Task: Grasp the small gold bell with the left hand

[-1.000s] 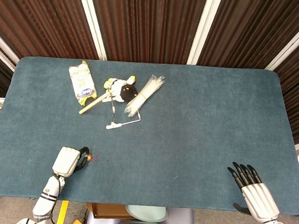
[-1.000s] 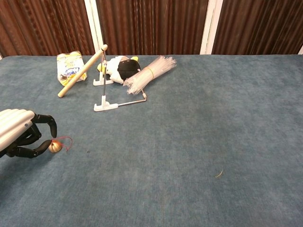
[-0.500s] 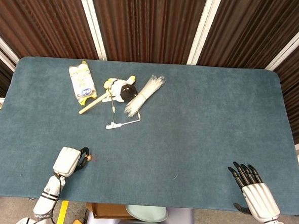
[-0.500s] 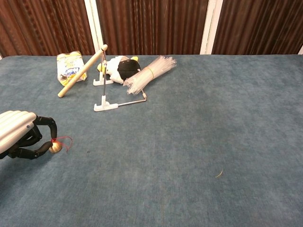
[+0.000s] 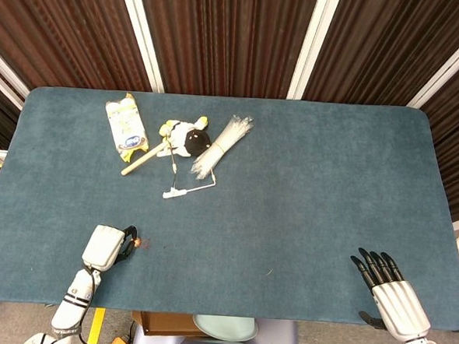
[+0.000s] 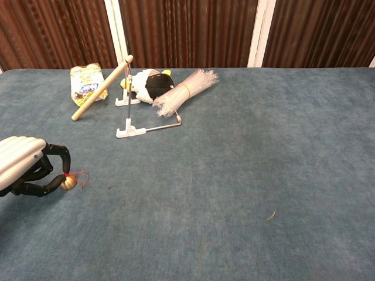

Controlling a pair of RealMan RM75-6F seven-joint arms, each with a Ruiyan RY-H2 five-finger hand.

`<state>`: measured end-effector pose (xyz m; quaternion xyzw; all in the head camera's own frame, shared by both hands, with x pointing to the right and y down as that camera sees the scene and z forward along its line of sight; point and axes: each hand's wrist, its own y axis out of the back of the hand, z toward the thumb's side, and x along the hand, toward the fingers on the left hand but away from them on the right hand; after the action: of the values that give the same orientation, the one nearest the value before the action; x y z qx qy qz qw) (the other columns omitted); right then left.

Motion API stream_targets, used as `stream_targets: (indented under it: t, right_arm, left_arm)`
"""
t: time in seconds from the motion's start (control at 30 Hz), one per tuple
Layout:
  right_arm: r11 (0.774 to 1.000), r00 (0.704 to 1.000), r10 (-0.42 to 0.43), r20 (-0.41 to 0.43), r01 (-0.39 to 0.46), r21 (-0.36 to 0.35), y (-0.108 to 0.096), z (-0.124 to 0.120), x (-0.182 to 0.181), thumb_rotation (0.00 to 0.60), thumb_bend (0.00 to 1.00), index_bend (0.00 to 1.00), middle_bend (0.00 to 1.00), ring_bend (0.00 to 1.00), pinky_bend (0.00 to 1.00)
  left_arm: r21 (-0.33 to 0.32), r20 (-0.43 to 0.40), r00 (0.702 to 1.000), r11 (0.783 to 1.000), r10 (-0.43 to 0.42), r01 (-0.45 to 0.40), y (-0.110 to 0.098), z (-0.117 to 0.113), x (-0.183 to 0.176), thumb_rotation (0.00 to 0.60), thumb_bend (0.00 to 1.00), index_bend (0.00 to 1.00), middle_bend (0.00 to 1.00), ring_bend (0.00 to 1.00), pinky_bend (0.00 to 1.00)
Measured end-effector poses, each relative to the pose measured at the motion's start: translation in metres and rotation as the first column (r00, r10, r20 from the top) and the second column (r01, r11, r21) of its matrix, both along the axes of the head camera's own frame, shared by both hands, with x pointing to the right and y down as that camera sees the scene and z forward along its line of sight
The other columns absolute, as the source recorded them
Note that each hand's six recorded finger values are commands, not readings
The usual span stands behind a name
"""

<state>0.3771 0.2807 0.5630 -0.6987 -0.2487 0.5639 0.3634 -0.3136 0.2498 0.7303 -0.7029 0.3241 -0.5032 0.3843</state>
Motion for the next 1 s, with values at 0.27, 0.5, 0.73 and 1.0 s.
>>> stream_targets:
  t: [0.27, 0.5, 0.73, 1.0]
  right_arm:
    - [1.0, 1.0, 0.0, -0.001, 0.0, 0.0, 0.0, 0.0, 0.0, 0.6, 0.18, 0.0, 0.0, 0.0, 0.0]
    - [1.0, 1.0, -0.001, -0.001, 0.001, -0.001, 0.0, 0.001, -0.001, 0.6, 0.18, 0.0, 0.0, 0.0, 0.0]
    - [1.0, 1.0, -0.003, -0.008, 0.003, -0.008, 0.0, 0.004, -0.001, 0.6, 0.18, 0.0, 0.0, 0.0, 0.0]
    - [1.0, 1.0, -0.009, 0.001, 0.009, -0.001, 0.002, 0.0, -0.001, 0.6, 0.18, 0.0, 0.0, 0.0, 0.0]
  left_arm:
    - [0.022, -0.018, 1.0, 1.0, 0.002, -0.001, -0.001, -0.004, 0.001, 0.6, 0.45, 0.69, 1.0, 1.0, 1.0]
    - [0.073, -0.062, 0.998, 0.997, 0.014, -0.009, -0.002, -0.016, 0.007, 0.6, 0.45, 0.7, 1.0, 1.0, 1.0]
    - [0.141, -0.053, 0.997, 0.989, 0.054, -0.046, -0.013, -0.025, 0.014, 0.6, 0.45, 0.69, 1.0, 1.0, 1.0]
    - [0.097, -0.029, 1.0, 0.995, -0.009, 0.011, -0.02, -0.014, -0.002, 0.6, 0.45, 0.69, 1.0, 1.0, 1.0]
